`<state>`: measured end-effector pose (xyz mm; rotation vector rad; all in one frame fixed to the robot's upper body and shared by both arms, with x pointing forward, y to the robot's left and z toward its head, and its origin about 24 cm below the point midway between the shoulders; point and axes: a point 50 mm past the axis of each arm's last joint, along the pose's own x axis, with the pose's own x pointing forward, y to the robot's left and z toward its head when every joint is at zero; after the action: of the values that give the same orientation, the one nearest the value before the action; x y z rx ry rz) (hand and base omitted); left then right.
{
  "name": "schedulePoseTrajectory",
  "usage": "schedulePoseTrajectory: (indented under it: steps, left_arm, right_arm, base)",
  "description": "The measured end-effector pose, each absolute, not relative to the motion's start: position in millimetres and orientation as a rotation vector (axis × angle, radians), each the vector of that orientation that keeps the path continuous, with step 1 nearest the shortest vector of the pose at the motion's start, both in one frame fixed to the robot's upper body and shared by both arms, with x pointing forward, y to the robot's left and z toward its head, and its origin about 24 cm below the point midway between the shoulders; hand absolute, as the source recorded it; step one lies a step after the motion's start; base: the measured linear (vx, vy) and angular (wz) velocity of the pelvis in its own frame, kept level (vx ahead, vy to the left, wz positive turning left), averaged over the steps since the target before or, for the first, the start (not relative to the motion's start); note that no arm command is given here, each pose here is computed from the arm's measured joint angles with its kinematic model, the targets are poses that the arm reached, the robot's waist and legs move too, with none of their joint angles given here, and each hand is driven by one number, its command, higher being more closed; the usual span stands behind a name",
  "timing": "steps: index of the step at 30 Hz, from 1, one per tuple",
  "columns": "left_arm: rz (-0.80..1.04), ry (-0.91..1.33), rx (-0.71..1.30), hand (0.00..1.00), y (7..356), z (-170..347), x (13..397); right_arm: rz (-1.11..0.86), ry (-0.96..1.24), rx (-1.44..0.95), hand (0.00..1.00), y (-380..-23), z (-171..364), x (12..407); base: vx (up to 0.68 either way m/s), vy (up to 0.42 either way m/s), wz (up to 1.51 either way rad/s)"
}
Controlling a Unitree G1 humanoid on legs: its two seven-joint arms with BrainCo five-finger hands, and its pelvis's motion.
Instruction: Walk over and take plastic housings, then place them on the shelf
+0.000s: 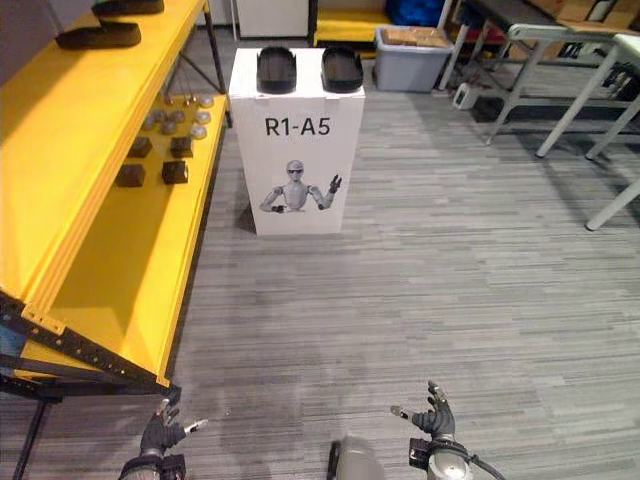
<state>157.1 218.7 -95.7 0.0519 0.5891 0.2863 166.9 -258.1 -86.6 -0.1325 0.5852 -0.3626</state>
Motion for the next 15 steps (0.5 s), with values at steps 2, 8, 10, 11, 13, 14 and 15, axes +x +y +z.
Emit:
schedulePoseTrajectory:
  steps: [2, 8, 10, 11, 13, 14, 15]
  left_arm:
    - [0.285, 0.590, 0.055, 0.00, 218.1, -96.5, 161.8]
    - [0.275, 0.570, -0.012, 0.00, 197.9, -96.0, 166.9]
    - [0.268, 0.549, -0.025, 0.00, 194.3, -92.6, 168.3]
    - [0.266, 0.539, -0.033, 0.00, 192.2, -91.0, 169.7]
    - [0.252, 0.522, -0.040, 0.00, 186.8, -88.0, 170.5]
    - [0.245, 0.533, -0.041, 0.00, 185.6, -89.8, 167.0]
    - [0.247, 0.543, -0.042, 0.00, 185.8, -91.4, 163.7]
  right_arm:
    - [-0.386, 0.591, -0.158, 0.00, -266.5, -85.3, 163.9]
    - [-0.377, 0.562, -0.120, 0.00, -255.9, -83.3, 172.7]
    - [-0.386, 0.520, -0.059, 0.00, -243.3, -79.7, 173.1]
    - [-0.389, 0.509, -0.053, 0.00, -242.3, -78.3, 173.0]
    - [-0.394, 0.518, -0.035, 0.00, -241.7, -80.8, 173.4]
    - [-0.396, 0.541, -0.033, 0.00, -242.4, -85.0, 172.1]
    - [-0.399, 0.546, -0.031, 0.00, -242.9, -85.8, 172.1]
  base:
    - [0.66, -0.198, 0.64]
    - [0.74, -0.235, 0.12]
    - [0.57, -0.159, 0.03]
    - [0.41, -0.100, -0.02]
    - [0.51, -0.017, -0.22]
    - [0.56, 0.053, -0.42]
    - [0.48, 0.118, -0.50]
